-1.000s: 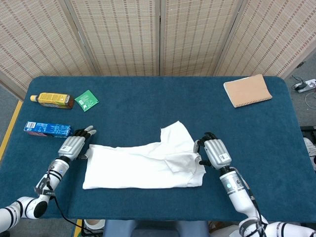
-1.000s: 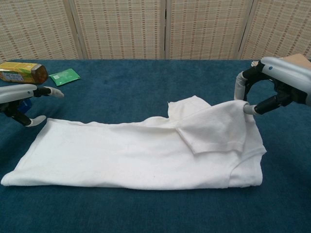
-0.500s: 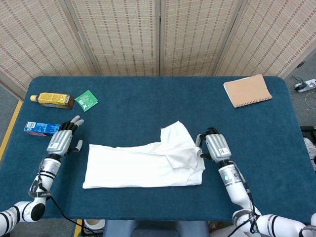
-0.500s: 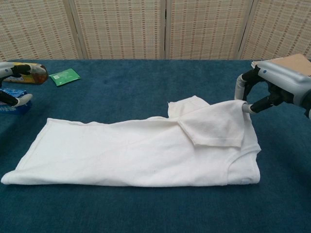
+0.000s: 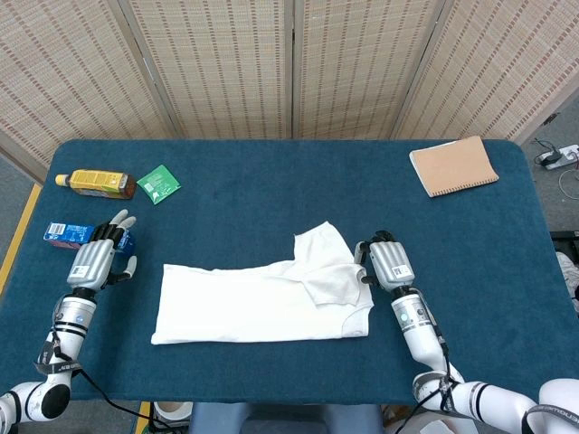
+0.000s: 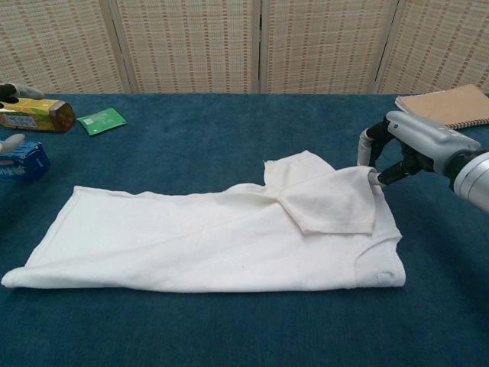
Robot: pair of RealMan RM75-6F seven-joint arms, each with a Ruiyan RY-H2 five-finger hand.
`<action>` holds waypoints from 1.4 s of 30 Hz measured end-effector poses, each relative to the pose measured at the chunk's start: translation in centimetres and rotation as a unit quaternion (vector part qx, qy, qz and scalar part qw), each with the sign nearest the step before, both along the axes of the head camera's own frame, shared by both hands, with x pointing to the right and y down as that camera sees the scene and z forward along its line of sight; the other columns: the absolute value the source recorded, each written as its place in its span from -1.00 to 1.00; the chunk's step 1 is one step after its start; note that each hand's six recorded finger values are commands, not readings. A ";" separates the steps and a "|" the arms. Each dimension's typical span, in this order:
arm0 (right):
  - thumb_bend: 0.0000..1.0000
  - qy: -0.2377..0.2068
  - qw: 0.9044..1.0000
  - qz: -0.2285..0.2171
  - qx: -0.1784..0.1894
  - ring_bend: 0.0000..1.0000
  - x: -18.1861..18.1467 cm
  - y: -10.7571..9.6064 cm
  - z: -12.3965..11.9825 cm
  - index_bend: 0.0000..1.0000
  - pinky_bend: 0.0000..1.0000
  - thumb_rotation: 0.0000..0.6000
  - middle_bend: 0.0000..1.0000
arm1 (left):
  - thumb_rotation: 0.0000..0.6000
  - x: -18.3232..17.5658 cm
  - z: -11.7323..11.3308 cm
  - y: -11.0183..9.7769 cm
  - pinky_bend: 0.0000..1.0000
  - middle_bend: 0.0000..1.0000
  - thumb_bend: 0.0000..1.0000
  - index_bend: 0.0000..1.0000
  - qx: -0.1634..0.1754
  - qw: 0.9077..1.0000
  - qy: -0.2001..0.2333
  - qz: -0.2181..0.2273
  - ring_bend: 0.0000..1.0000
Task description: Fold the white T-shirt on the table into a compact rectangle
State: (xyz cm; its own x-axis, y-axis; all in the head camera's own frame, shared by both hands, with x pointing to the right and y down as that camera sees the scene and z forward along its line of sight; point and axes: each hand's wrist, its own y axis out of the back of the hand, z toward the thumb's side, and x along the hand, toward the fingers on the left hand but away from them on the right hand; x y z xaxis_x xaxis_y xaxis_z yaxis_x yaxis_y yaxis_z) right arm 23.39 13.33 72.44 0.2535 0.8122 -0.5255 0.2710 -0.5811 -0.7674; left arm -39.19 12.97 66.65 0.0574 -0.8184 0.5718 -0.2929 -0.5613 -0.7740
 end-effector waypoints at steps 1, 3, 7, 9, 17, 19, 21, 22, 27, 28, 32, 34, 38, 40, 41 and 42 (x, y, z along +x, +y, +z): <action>0.24 0.001 1.000 -0.001 0.001 -0.27 0.0 -0.1 0.1 0.75 -0.69 1.00 0.12 | 1.00 0.0 -0.1 0.0 -0.98 -1.00 -0.02 -1.00 0.001 1.000 0.001 -0.001 -1.00; 0.24 0.004 1.000 -0.002 0.003 -0.27 -0.1 -0.1 0.3 0.75 -0.69 1.00 0.12 | 1.00 0.0 -0.4 0.0 -0.98 -1.00 -0.02 -1.00 0.004 1.000 0.003 -0.001 -1.00; 0.24 0.008 1.000 -0.002 0.004 -0.27 0.0 -0.3 0.7 0.75 -0.69 1.00 0.12 | 1.00 -0.1 -0.9 0.0 -0.98 -1.00 -0.02 -1.00 0.009 1.000 0.003 -0.002 -1.00; 0.24 0.011 1.000 -0.002 0.004 -0.27 0.0 -0.4 0.9 0.75 -0.69 1.00 0.12 | 1.00 -0.2 -1.0 0.1 -0.98 -1.00 -0.02 -1.00 0.011 1.000 0.003 -0.003 -1.00; 0.24 0.017 1.000 -0.002 0.001 -0.27 -0.4 -0.6 2.0 0.75 -0.69 1.00 0.10 | 1.00 -0.3 -1.4 0.3 -0.99 -1.00 -0.02 -1.00 0.013 1.000 0.005 -0.005 -1.00; 0.24 0.016 1.000 -0.001 0.000 -0.27 -0.5 -0.5 2.2 0.75 -0.69 1.00 0.10 | 1.00 -0.4 -1.5 0.3 -0.99 -1.00 -0.02 -1.00 0.013 1.000 0.004 -0.005 -1.00; 0.24 0.015 1.000 -0.001 -0.001 -0.27 -0.6 -0.5 2.3 0.75 -0.69 1.00 0.10 | 1.00 -0.4 -1.6 0.4 -1.00 -1.00 -0.02 -1.00 0.013 1.000 0.005 -0.006 -1.00; 0.23 0.013 1.000 0.000 -0.002 -0.27 -0.6 -0.4 2.4 0.75 -0.69 1.00 0.10 | 1.00 -0.4 -1.6 0.4 -1.00 -1.00 -0.02 -1.00 0.014 1.000 0.005 -0.006 -1.00; 0.22 0.000 1.000 0.001 0.001 -0.27 -0.9 -0.4 2.2 0.75 -0.69 1.00 0.10 | 1.00 -0.4 -1.6 0.4 -1.00 -1.00 -0.02 -1.00 0.015 1.000 0.006 -0.008 -1.00; 0.22 -0.003 1.000 0.002 0.002 -0.27 -1.0 -0.5 2.1 0.75 -0.69 1.00 0.10 | 1.00 -0.4 -1.6 0.4 -1.00 -1.00 -0.02 -1.00 0.015 1.000 0.007 -0.008 -1.00; 0.22 -0.016 1.000 0.005 0.009 -0.27 -1.4 -0.8 1.7 0.75 -0.69 1.00 0.10 | 1.00 -0.4 -1.8 0.4 -1.00 -1.00 -0.02 -1.00 0.018 1.000 0.008 -0.009 -1.00; 0.22 -0.017 1.000 0.006 0.012 -0.27 -1.4 -0.9 1.7 0.75 -0.69 1.00 0.10 | 1.00 -0.4 -1.9 0.3 -1.00 -1.00 -0.02 -1.00 0.020 1.000 0.009 -0.010 -1.00; 0.22 -0.012 1.000 0.006 0.014 -0.27 -1.5 -1.2 2.0 0.75 -0.69 1.00 0.10 | 1.00 -0.6 -2.0 0.4 -1.00 -1.00 -0.02 -1.00 0.020 1.000 0.009 -0.012 -1.00; 0.22 -0.008 1.000 0.006 0.013 -0.27 -1.5 -1.2 2.2 0.75 -0.69 1.00 0.10 | 1.00 -0.6 -2.0 0.4 -1.00 -1.00 -0.02 -1.00 0.019 1.000 0.009 -0.014 -1.00; 0.22 -0.006 1.000 0.006 0.013 -0.27 -1.5 -1.3 2.4 0.75 -0.69 1.00 0.10 | 1.00 -0.7 -2.0 0.4 -1.00 -1.00 -0.02 -1.00 0.018 1.000 0.009 -0.015 -1.00; 0.22 -0.004 1.000 0.006 0.012 -0.27 -1.5 -1.3 2.5 0.75 -0.69 1.00 0.10 | 1.00 -0.8 -2.0 0.5 -1.00 -1.00 -0.02 -1.00 0.018 1.000 0.009 -0.016 -1.00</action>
State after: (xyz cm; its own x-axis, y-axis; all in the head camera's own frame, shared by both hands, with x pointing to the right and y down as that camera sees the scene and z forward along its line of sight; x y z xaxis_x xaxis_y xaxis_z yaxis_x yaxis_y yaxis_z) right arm 21.87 12.05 74.98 0.2474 0.8277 -0.5037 0.2848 -0.5590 -0.7787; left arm -39.98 13.43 64.69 0.0413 -0.8405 0.5403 -0.3235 -0.5229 -0.7886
